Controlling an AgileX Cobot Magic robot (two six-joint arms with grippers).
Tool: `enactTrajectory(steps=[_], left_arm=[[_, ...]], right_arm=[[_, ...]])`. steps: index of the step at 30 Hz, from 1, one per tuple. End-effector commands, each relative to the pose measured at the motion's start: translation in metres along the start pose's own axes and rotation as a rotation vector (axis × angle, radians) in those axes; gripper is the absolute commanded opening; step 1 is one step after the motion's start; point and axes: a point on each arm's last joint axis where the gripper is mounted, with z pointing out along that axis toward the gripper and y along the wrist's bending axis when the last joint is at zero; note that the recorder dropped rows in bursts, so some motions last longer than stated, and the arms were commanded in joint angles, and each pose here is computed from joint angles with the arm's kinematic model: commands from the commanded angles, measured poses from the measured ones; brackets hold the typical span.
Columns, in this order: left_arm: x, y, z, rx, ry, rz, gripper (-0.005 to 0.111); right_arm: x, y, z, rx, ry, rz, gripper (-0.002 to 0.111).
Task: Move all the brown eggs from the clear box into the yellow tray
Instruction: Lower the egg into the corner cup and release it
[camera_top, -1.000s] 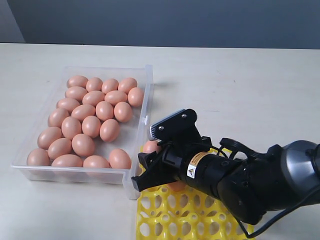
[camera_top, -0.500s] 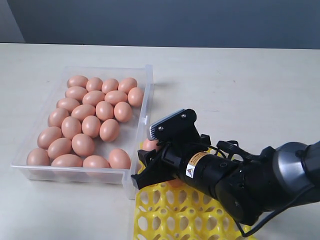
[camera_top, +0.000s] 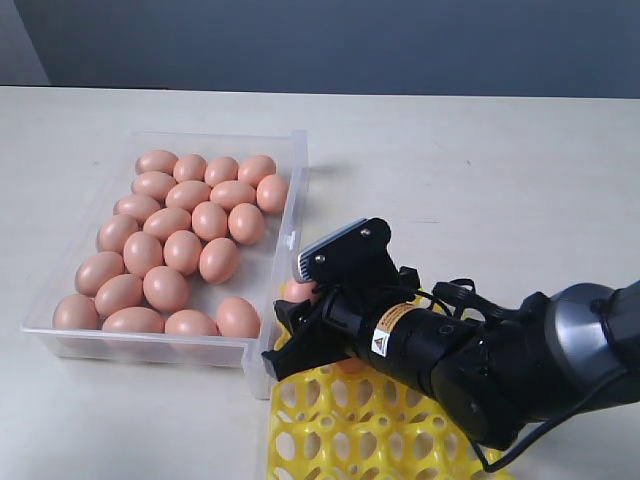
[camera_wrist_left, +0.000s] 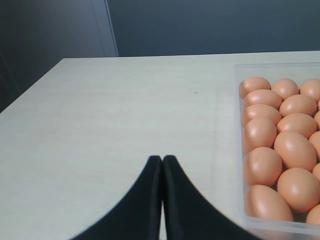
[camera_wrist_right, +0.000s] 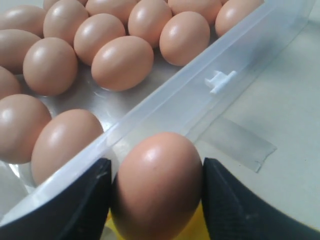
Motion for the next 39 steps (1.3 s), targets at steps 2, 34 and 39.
enactTrajectory(steps=[2,34,39], left_arm=[[0.0001,-0.0003,0.0,0.004,-0.012,0.001,0.0],[0.0001,-0.0003,0.0,0.004,-0.012,0.001,0.0],[0.0001,-0.0003,0.0,0.004,-0.012,0.001,0.0]], right_arm=[[0.0018,0.0013,0.0014,-0.003,0.022,-0.033,0.048],[0.0012,-0.0061,0.0011,0.078,0.015,-0.007,0.054],[0.0008,-0.0062,0.0011,0.079,0.011,-0.008,0.062]])
